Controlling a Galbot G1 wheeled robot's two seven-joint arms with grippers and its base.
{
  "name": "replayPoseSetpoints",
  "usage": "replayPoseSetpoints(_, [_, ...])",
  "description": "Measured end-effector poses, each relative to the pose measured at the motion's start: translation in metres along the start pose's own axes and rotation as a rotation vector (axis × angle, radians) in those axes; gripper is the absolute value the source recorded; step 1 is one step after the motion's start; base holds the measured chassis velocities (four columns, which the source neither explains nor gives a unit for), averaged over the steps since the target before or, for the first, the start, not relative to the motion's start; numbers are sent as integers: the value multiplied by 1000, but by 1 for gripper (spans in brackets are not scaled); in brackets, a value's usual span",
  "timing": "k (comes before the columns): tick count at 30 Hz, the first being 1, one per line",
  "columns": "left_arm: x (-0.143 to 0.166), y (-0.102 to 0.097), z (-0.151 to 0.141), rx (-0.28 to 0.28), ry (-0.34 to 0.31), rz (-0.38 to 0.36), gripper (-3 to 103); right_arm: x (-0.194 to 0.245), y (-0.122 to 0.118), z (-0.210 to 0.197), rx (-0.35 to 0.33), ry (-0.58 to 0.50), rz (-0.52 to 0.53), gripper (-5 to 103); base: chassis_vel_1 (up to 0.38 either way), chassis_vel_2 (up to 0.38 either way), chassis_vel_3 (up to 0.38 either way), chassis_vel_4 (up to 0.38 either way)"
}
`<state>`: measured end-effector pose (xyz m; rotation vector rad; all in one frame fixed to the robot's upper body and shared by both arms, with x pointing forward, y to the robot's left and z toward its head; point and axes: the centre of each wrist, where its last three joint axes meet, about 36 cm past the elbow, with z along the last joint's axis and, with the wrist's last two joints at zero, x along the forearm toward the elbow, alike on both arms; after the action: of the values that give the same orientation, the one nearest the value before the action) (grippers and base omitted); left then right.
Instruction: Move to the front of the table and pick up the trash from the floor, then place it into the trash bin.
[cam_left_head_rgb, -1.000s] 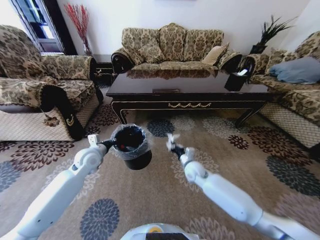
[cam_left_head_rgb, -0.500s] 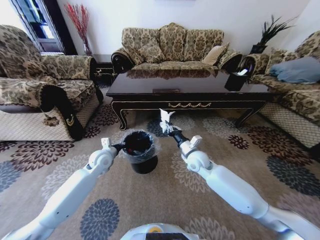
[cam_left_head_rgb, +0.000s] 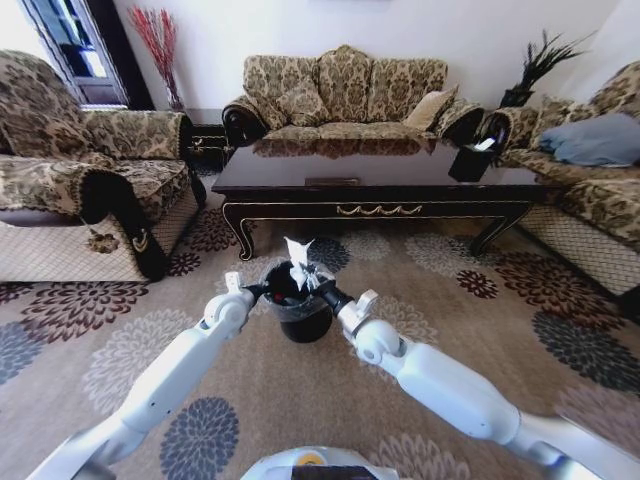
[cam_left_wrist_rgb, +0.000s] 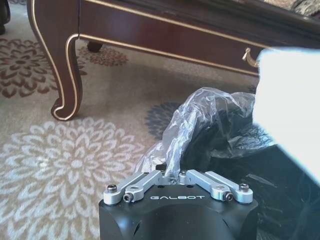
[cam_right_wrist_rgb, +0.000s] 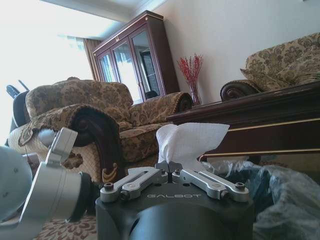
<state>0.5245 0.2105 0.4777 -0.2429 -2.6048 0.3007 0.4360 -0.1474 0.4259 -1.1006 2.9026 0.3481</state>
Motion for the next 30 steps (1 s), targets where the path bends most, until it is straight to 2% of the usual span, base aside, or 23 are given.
replayPoseSetpoints(6, [0,-2,-8,1,-7,9,4,-1,-3,9,10,22,8,-3,0,0,0,0])
replayPoseSetpoints(8, [-1,-2,-9,0,-6,8,4,-3,-3,9,9,24,11,7,0,0,0,0])
replayPoseSetpoints(10, [-1,-2,-9,0,-6,9,4,-4,-3,9,9,24,12,7,0,0,0,0])
replayPoseSetpoints(11, [-1,-2,-9,0,-4,9,4,-7,-3,9,7,22,14,17,0,0,0,0])
replayPoseSetpoints(12, [-2,-2,-9,0,-2,9,4,-9,-4,9,7,21,16,22,0,0,0,0])
replayPoseSetpoints(14, [-2,-2,-9,0,0,8,4,-10,-5,8,8,20,17,22,0,0,0,0])
replayPoseSetpoints(17, [-4,0,-8,1,4,4,4,-13,-6,5,5,16,19,38,0,0,0,0])
replayPoseSetpoints(18, [-4,0,-8,1,4,4,4,-13,-6,5,5,16,19,38,0,0,0,0])
replayPoseSetpoints(20, [-4,0,-6,1,8,3,4,-15,-8,2,7,12,24,50,0,0,0,0])
replayPoseSetpoints(21, [-4,0,-6,1,8,3,4,-15,-8,2,7,12,24,50,0,0,0,0])
replayPoseSetpoints(24, [-2,0,-3,-1,13,4,4,-17,-11,0,10,6,34,66,0,0,0,0])
replayPoseSetpoints(26, [-1,0,-3,-2,13,5,4,-18,-11,-1,10,5,37,66,0,0,0,0])
replayPoseSetpoints(29, [1,1,-4,-4,10,5,4,-19,-12,-2,10,1,48,82,0,0,0,0])
replayPoseSetpoints(30, [1,1,-4,-4,10,5,4,-19,-12,-2,10,1,48,82,0,0,0,0])
